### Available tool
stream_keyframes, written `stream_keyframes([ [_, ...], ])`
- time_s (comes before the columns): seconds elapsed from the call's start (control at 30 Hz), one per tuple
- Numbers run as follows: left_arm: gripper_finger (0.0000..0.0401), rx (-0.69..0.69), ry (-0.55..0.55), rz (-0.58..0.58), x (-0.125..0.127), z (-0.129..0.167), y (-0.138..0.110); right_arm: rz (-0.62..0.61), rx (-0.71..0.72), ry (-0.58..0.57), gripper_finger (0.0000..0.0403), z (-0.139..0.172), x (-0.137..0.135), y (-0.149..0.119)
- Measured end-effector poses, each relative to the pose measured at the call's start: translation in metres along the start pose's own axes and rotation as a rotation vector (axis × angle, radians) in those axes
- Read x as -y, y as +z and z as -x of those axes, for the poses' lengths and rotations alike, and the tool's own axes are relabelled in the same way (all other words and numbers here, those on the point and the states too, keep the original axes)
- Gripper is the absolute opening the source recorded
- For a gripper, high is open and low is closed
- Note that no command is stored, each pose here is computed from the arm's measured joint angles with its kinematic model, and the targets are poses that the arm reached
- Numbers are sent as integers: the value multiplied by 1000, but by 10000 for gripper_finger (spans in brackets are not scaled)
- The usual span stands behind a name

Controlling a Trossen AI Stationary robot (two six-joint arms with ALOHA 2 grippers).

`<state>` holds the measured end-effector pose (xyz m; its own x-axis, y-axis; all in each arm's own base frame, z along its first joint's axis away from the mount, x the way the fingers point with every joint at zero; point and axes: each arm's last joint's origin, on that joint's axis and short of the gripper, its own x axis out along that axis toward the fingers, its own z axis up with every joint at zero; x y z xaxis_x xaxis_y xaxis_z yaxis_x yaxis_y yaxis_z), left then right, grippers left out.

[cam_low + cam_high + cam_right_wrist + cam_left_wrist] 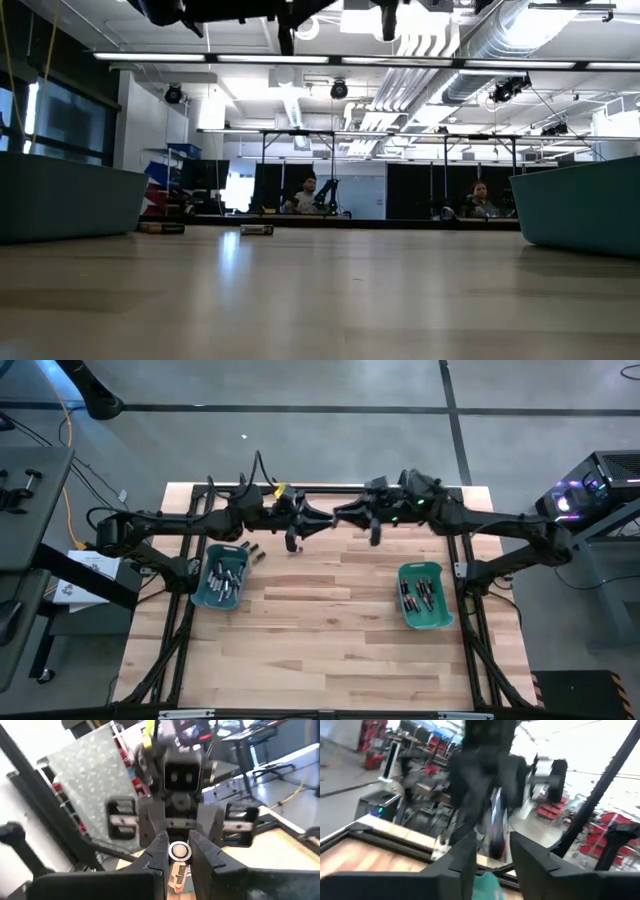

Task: Sort batteries
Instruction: Put the silver battery into the blue bin

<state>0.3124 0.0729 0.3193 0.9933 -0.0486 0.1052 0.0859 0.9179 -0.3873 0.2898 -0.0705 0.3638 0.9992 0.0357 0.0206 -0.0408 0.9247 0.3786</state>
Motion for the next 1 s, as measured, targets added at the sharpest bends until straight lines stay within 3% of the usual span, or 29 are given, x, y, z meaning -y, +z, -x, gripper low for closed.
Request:
stream_keyframes([
  [0.13, 147, -64, 50, 23, -7, 1, -6, -51, -74, -87, 33, 29, -1, 9],
  [0.27, 166, -145, 89, 52, -12, 3, -13, -148, -329, -212, 33, 63, -3, -7],
  [0.43, 169, -196, 111, 64, -14, 4, -19, -314, -772, -348, 33, 98, -8, -62],
  [0.53, 169, -213, 114, 34, -15, 4, -20, -417, -900, -374, 33, 112, -11, -103],
  [0.63, 170, -212, 113, 22, -15, 4, -20, -517, -984, -476, 33, 126, -11, -141],
  [0.73, 170, -212, 114, 22, -15, 4, -20, -570, -1000, -569, 33, 135, -13, -160],
  [0.83, 170, -206, 130, 21, -15, 4, -20, -574, -1001, -613, 33, 137, -14, -167],
  [1.0, 170, -196, 158, -7, -16, 5, -20, -551, -985, -589, 33, 134, -19, -156],
])
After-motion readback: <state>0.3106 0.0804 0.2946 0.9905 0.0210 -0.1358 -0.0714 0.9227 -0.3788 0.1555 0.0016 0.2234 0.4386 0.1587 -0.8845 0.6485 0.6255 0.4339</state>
